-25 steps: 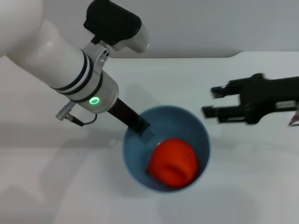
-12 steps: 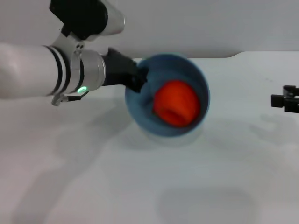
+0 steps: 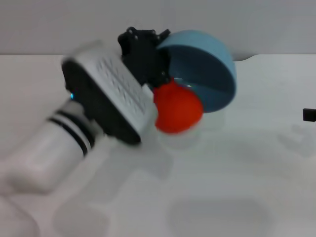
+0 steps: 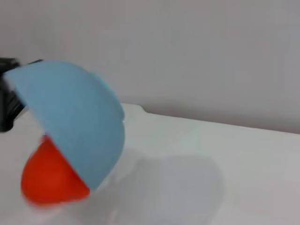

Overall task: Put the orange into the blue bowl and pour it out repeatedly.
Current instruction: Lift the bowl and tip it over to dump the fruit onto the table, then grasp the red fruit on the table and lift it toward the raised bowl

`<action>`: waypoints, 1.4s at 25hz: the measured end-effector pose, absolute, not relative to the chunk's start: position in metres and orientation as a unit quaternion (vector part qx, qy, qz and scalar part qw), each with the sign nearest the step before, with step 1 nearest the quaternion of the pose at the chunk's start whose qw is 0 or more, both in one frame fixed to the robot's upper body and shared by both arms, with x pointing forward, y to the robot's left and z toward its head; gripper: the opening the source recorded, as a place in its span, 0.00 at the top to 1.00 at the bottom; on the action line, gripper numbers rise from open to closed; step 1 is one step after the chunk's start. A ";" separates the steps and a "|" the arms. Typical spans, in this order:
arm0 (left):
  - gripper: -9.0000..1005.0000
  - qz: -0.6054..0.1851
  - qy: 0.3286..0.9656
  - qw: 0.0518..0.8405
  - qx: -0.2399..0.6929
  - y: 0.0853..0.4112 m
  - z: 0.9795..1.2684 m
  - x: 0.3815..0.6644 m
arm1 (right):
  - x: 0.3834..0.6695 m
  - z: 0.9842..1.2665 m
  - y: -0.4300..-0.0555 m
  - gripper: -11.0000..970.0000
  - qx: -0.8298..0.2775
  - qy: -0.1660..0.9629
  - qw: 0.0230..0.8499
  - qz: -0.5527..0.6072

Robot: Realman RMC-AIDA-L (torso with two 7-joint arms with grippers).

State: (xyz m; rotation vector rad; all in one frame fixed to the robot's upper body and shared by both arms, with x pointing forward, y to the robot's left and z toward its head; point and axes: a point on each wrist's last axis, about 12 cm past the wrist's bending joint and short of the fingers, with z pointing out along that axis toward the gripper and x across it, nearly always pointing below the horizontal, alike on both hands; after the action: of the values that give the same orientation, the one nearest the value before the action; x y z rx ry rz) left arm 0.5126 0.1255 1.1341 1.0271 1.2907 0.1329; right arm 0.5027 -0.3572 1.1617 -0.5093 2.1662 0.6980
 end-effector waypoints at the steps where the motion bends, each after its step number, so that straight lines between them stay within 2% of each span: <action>1: 0.99 0.067 0.558 0.687 0.460 0.123 1.129 0.509 | 0.502 1.162 -0.358 0.40 -0.199 0.854 0.395 0.275; 7: 0.99 0.118 0.476 0.708 0.508 0.110 1.101 0.495 | 0.503 1.163 -0.359 0.40 -0.197 0.853 0.397 0.274; 9: 0.99 0.120 0.470 0.707 0.515 0.108 1.098 0.496 | 0.503 1.162 -0.359 0.40 -0.196 0.853 0.397 0.275; 13: 0.99 0.101 0.500 0.717 0.476 0.110 1.105 0.502 | 0.502 1.161 -0.358 0.40 -0.197 0.853 0.395 0.277; 14: 0.99 0.077 0.540 0.716 0.435 0.113 1.116 0.510 | 0.502 1.160 -0.358 0.40 -0.198 0.853 0.395 0.278; 17: 0.99 0.030 0.611 0.685 0.396 0.126 1.132 0.528 | 0.504 1.159 -0.355 0.40 -0.200 0.852 0.392 0.283; 22: 0.99 -0.057 0.688 0.635 0.347 0.152 1.157 0.545 | 0.506 1.157 -0.353 0.40 -0.201 0.851 0.389 0.289; 27: 0.99 -0.194 0.779 0.534 0.266 0.198 1.185 0.563 | 0.510 1.156 -0.348 0.40 -0.209 0.848 0.387 0.297; 30: 0.99 -0.240 0.809 0.485 0.230 0.228 1.196 0.568 | 0.516 1.153 -0.341 0.40 -0.219 0.845 0.378 0.307; 35: 0.99 -0.285 0.840 0.414 0.203 0.256 1.199 0.557 | 0.530 1.148 -0.320 0.40 -0.256 0.838 0.355 0.326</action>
State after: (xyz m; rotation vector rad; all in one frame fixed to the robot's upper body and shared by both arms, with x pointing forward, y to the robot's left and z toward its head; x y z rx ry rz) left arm 0.5573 0.2563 1.1992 0.5098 2.1115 -0.7175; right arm 0.5304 -0.3201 1.1475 -0.6617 2.1658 0.8420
